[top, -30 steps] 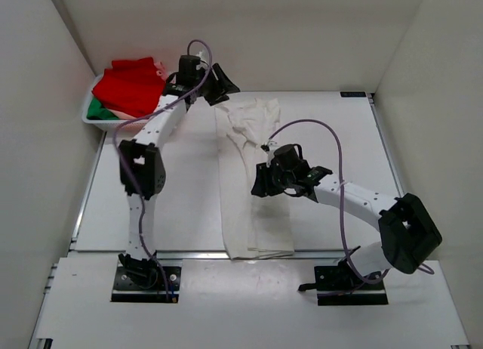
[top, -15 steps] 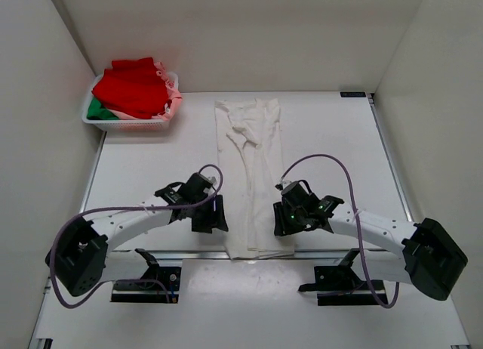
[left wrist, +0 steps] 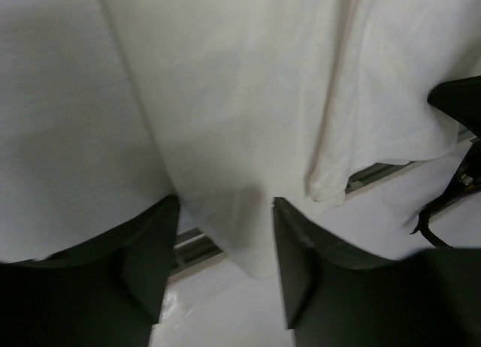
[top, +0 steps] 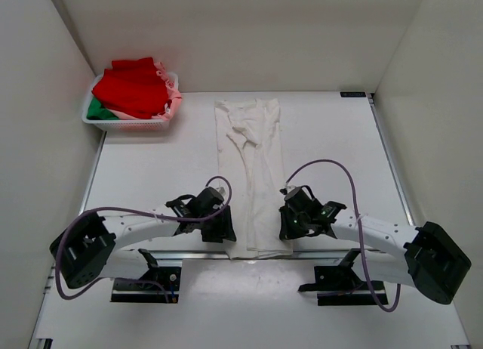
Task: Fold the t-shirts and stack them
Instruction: Grab the bottom of the folded rectangular tshirt with both arms
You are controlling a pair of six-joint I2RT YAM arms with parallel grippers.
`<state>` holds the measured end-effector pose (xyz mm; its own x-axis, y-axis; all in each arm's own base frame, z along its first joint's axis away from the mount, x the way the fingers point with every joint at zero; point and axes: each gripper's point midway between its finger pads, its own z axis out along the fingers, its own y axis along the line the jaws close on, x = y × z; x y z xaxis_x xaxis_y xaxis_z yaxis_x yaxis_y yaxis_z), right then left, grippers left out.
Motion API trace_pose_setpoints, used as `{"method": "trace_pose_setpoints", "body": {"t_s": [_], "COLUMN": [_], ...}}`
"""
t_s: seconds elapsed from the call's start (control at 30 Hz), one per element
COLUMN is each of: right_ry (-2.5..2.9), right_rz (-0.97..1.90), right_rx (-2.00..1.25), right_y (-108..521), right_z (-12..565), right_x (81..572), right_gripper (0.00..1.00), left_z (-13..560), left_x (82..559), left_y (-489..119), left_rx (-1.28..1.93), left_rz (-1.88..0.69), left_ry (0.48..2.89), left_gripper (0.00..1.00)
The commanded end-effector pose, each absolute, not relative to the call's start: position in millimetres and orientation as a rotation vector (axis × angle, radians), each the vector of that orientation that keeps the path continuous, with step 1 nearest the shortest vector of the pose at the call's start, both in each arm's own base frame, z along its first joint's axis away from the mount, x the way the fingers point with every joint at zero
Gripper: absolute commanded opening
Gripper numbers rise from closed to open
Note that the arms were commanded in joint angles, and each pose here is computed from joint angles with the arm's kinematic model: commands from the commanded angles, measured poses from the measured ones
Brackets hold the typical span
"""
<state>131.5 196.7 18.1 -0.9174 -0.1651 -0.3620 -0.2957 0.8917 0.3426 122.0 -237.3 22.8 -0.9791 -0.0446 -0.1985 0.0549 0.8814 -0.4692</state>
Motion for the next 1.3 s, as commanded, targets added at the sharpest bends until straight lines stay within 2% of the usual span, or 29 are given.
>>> {"method": "trace_pose_setpoints", "body": {"t_s": [0.0, 0.03, 0.1, 0.2, 0.27, 0.47, 0.5, 0.53, 0.57, 0.63, 0.7, 0.8, 1.17, 1.2, 1.27], "right_ry": [2.761, 2.758, 2.763, 2.771, 2.783, 2.791, 2.792, 2.808, 2.804, 2.820, 2.800, 2.809, 2.867, 2.871, 2.867], "right_rz": [0.513, 0.522, 0.510, 0.496, 0.509, 0.492, 0.493, 0.457, 0.447, 0.458, 0.487, 0.498, 0.630, 0.632, 0.646], "right_rx": [-0.297, -0.294, -0.284, -0.289, -0.273, -0.240, -0.235, -0.242, -0.230, -0.192, -0.177, -0.135, -0.153, -0.166, -0.170], "right_y": [177, 176, 173, 167, 164, 163, 166, 164, 163, 159, 162, 164, 197, 198, 204], "right_z": [10, 12, 12, 12, 11, 20, 24, 24, 26, 24, 29, 33, 23, 23, 25], "right_x": [126, 126, 127, 125, 123, 122, 122, 120, 120, 115, 116, 112, 82, 80, 82], "right_gripper": [0.00, 0.00, 0.00, 0.00, 0.00, 0.00, 0.00, 0.06, 0.16, 0.32, 0.37, 0.41, 0.40, 0.37, 0.22], "left_z": [11, 11, 14, 17, 19, 20, 22, 23, 22, 25, 26, 29, 30, 30, 30], "left_x": [120, 118, 120, 125, 127, 123, 121, 122, 120, 116, 114, 109, 92, 92, 94], "left_y": [-248, -249, -249, -237, -232, -223, -225, -226, -227, -229, -227, -221, -235, -237, -243], "left_rx": [0.027, 0.032, 0.030, 0.003, -0.004, 0.006, 0.007, 0.001, 0.009, 0.018, 0.021, -0.004, -0.008, 0.001, 0.006], "left_rz": [-0.696, -0.698, -0.709, -0.660, -0.658, -0.657, -0.675, -0.686, -0.688, -0.709, -0.700, -0.698, -0.746, -0.741, -0.741], "left_ry": [2.848, 2.852, 2.847, 2.842, 2.838, 2.847, 2.847, 2.844, 2.846, 2.855, 2.854, 2.851, 2.862, 2.857, 2.856], "left_gripper": [0.59, 0.53, 0.22, 0.02, 0.00, 0.02, 0.11, 0.20, 0.25, 0.42, 0.50, 0.55, 0.58, 0.58, 0.53]}}
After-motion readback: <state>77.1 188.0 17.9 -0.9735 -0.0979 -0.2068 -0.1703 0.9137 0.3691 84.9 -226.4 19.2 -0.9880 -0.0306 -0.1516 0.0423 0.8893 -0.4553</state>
